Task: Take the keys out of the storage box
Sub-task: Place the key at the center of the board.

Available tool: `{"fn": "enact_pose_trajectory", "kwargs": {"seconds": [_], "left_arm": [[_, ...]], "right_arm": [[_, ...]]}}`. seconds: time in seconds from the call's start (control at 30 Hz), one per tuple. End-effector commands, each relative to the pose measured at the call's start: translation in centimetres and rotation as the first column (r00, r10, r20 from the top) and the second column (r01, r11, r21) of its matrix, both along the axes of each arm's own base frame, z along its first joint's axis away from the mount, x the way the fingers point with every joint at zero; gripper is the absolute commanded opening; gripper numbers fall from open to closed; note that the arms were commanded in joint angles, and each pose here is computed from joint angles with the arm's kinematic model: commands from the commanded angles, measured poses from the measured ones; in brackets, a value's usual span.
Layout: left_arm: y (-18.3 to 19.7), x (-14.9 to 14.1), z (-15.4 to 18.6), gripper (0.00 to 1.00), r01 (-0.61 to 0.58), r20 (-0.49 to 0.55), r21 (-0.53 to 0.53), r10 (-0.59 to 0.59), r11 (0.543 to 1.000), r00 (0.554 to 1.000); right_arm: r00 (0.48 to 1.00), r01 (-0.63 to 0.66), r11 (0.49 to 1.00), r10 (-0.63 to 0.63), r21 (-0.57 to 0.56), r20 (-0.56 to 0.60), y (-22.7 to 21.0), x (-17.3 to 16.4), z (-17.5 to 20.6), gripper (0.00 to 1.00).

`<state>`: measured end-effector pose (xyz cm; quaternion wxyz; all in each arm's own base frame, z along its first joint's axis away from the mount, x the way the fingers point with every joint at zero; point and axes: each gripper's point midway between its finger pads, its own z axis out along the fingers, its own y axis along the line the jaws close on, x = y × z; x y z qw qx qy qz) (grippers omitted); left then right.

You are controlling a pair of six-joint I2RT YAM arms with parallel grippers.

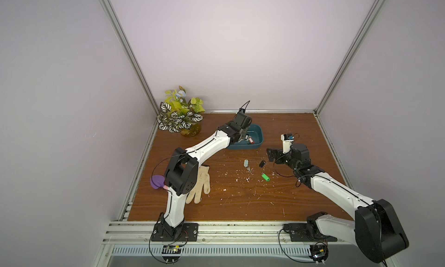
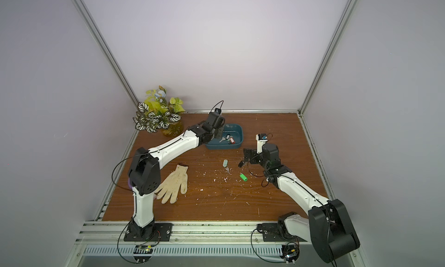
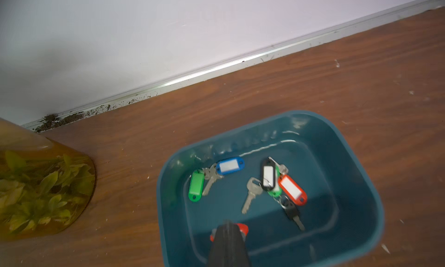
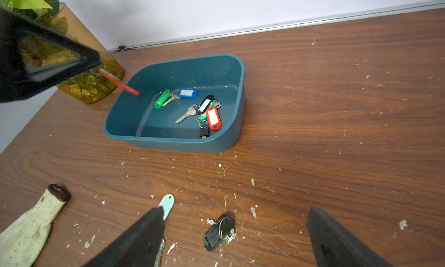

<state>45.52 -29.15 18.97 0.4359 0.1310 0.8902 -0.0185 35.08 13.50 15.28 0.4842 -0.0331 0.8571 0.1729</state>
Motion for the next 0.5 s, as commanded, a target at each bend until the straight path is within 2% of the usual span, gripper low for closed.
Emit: {"fn": "enact_pose_trajectory", "kwargs": {"seconds": [0.0, 0.17, 0.37, 0.47], "left_arm": [[0.2, -4.4, 0.5, 0.00, 0.058, -0.015, -0.093, -0.060, 0.994, 0.998], [1.6, -10.5, -2.1, 0.00, 0.082, -0.063, -0.227, -0.099, 0.970, 0.993], [1.3, -14.2, -6.9, 0.00, 0.073, -0.153, -0.322, -0.128, 0.944, 0.980], [1.4, -14.8, -8.6, 0.00, 0.053, -0.187, -0.338, -0.122, 0.940, 0.975]], "right_arm": [[0.998, -0.030, 0.999, 0.027, 0.045, 0.061, 0.5, -0.1, 1.9, 1.00], [0.996, -0.061, 0.996, 0.056, 0.070, 0.068, 1.0, -0.5, 2.1, 1.00], [0.996, -0.074, 0.994, 0.070, 0.076, 0.062, 1.2, -1.0, 1.6, 1.00], [0.997, -0.063, 0.997, 0.060, 0.054, 0.054, 0.8, -1.0, 1.1, 1.00]]}}
